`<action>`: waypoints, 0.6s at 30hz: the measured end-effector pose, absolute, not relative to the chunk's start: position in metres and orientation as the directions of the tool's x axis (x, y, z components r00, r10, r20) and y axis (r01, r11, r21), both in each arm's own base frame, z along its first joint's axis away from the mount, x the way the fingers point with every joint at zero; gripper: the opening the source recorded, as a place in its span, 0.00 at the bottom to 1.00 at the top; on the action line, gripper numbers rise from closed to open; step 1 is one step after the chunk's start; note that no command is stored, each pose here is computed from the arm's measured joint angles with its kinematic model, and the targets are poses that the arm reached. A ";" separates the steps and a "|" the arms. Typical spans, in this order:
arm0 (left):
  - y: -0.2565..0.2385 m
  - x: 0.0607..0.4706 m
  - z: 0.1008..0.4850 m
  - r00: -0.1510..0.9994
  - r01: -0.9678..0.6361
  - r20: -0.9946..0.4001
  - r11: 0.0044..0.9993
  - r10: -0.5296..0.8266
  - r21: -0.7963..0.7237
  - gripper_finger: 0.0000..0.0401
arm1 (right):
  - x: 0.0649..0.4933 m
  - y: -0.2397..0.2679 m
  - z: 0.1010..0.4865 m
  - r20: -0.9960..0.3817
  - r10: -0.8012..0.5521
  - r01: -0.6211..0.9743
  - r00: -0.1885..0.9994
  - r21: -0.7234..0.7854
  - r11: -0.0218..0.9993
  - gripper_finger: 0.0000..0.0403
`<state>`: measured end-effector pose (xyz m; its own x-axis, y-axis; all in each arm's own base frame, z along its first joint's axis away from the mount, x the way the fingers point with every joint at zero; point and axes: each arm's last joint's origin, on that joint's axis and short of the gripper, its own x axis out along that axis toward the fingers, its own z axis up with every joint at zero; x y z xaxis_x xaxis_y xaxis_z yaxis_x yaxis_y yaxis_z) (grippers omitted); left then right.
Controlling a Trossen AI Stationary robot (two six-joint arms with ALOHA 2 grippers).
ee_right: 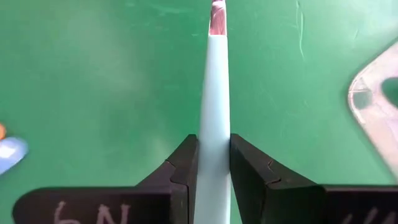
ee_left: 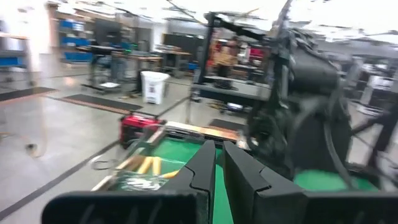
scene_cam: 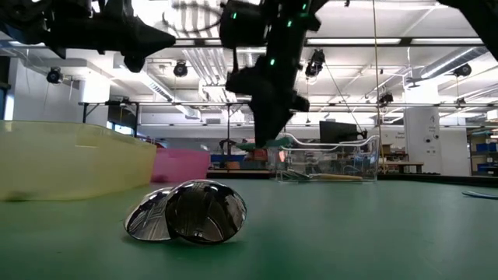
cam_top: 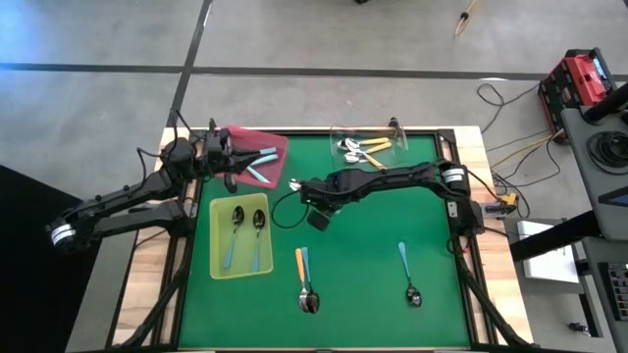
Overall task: Sort silverware by color (type)
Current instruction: Put the light blue spoon into the red bin
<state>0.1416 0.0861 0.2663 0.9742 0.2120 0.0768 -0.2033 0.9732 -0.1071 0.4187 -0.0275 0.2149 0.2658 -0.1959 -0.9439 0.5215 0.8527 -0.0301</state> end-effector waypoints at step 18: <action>0.064 0.201 0.254 0.995 0.102 0.023 0.995 -0.102 0.021 0.17 | 0.396 -0.008 0.246 -0.956 -0.184 0.417 0.230 -0.074 0.906 0.15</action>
